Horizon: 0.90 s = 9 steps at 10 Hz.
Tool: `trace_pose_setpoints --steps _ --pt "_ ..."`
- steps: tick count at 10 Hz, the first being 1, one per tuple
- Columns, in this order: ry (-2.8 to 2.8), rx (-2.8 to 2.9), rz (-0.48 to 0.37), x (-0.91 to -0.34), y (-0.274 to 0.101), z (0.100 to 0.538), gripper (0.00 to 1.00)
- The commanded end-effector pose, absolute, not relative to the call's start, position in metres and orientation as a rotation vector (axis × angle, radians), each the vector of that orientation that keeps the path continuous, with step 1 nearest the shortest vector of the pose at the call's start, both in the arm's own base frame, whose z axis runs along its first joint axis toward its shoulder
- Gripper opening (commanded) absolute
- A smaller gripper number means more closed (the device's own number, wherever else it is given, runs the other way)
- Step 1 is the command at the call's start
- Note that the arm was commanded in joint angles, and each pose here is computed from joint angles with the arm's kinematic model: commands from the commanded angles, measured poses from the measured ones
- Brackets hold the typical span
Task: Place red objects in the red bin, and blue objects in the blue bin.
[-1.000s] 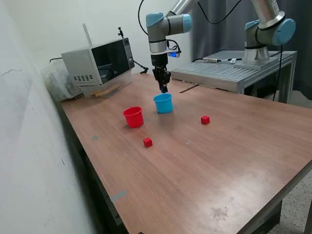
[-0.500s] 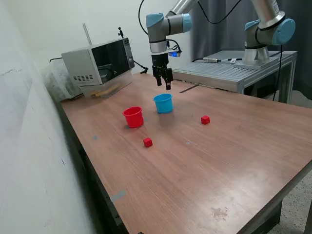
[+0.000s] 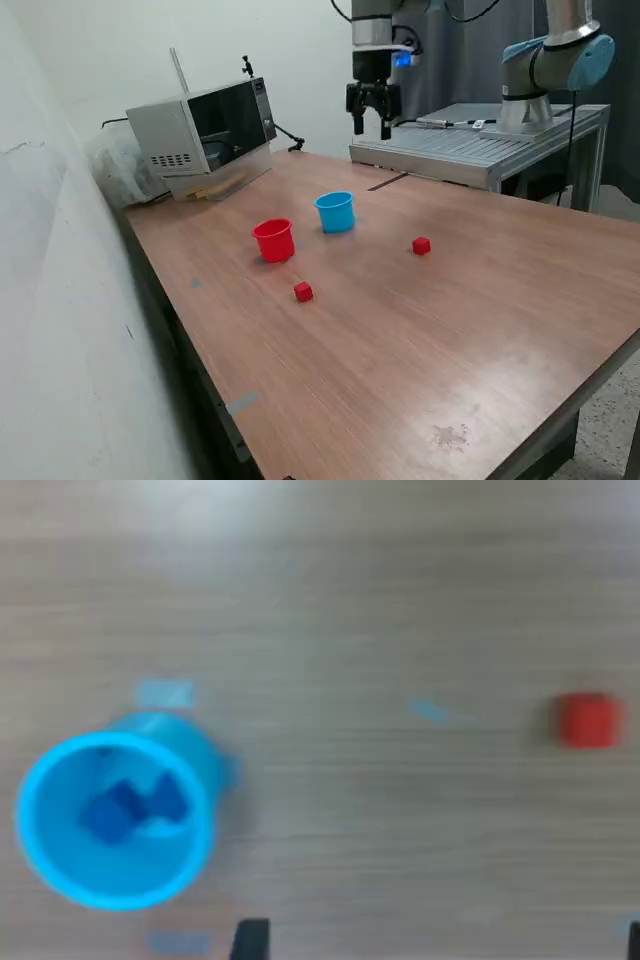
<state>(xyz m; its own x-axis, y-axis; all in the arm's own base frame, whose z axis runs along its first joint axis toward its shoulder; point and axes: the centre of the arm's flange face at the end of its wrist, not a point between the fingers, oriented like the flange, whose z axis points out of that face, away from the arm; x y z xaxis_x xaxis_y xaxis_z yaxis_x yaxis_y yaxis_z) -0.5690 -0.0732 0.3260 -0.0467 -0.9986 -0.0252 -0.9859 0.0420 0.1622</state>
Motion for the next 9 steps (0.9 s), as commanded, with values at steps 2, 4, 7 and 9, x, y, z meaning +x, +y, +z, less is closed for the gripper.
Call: trace_pose_setpoints --steps 2,4,7,9 --pt "-2.148 2.135 -0.174 -0.523 -0.166 0.356 1.00" --pt "-2.123 2.184 -0.146 -0.524 -0.185 0.336 1.00" --pt "-2.145 2.203 -0.116 -0.562 -0.185 0.246 1.00" --pt "-2.169 2.215 -0.085 -0.579 -0.183 0.190 1.00"
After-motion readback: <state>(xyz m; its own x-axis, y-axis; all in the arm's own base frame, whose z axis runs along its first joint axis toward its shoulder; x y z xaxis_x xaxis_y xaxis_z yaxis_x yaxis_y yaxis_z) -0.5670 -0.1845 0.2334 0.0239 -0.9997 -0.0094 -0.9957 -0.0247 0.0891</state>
